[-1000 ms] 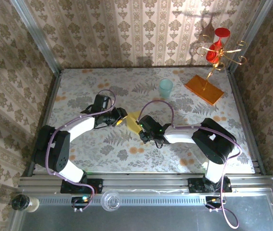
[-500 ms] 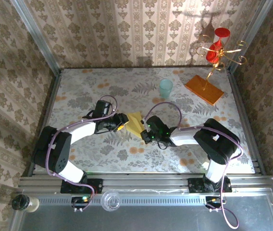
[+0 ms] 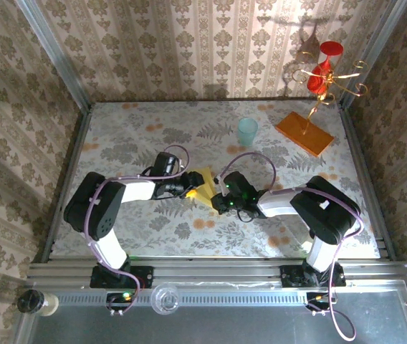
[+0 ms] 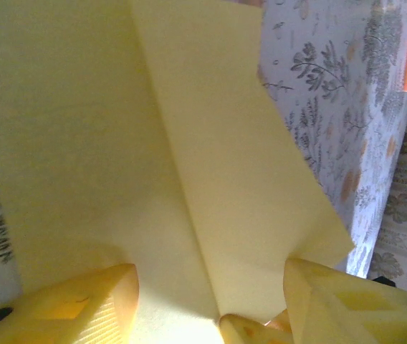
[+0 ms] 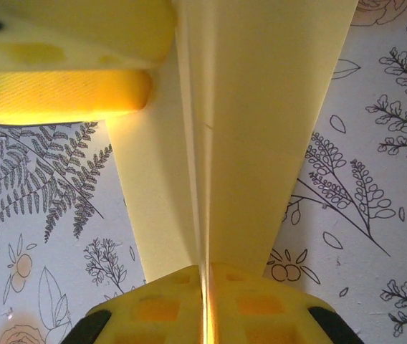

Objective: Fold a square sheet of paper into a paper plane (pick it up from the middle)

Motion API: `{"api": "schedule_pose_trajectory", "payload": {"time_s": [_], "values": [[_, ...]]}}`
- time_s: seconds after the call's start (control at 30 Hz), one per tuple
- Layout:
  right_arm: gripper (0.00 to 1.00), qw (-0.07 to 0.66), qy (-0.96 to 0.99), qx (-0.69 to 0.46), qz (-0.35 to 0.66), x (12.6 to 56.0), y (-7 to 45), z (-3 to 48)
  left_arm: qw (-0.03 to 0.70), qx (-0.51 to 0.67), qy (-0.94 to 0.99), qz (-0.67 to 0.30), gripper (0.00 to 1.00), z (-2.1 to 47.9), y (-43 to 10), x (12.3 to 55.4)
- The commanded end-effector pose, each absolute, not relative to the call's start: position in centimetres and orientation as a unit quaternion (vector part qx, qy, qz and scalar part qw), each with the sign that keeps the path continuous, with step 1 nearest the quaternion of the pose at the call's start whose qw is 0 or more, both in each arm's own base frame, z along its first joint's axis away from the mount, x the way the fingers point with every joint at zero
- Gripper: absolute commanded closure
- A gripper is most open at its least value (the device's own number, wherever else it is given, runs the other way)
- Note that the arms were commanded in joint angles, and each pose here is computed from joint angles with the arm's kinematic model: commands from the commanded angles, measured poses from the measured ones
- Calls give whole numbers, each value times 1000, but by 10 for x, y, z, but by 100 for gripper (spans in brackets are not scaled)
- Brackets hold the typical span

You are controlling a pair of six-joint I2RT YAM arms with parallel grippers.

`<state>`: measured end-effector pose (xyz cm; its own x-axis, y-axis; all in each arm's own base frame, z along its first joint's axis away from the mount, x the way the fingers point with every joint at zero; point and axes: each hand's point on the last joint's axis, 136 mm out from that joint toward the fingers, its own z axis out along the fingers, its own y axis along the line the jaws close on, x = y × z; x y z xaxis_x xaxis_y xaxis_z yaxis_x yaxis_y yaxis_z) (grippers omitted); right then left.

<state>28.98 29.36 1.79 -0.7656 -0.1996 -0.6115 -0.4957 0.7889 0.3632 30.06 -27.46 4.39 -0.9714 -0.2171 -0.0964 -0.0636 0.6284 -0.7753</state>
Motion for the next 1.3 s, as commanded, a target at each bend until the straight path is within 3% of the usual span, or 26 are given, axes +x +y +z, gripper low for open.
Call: {"api": "schedule_pose_trajectory", "payload": {"time_s": [0.0,0.3,0.67,1.27], "values": [[87,219,926,-190,241,263,276,-10,90,-72,891,-440,43,48,-284,304],[84,217,926,-188,243,266,280,-3,61,-86,916,-387,43,26,-271,294],[74,210,931,-162,251,276,293,28,18,-94,936,-340,46,-2,-263,278],[74,215,937,-141,237,293,303,29,15,-95,936,-338,46,-4,-261,276]]}}
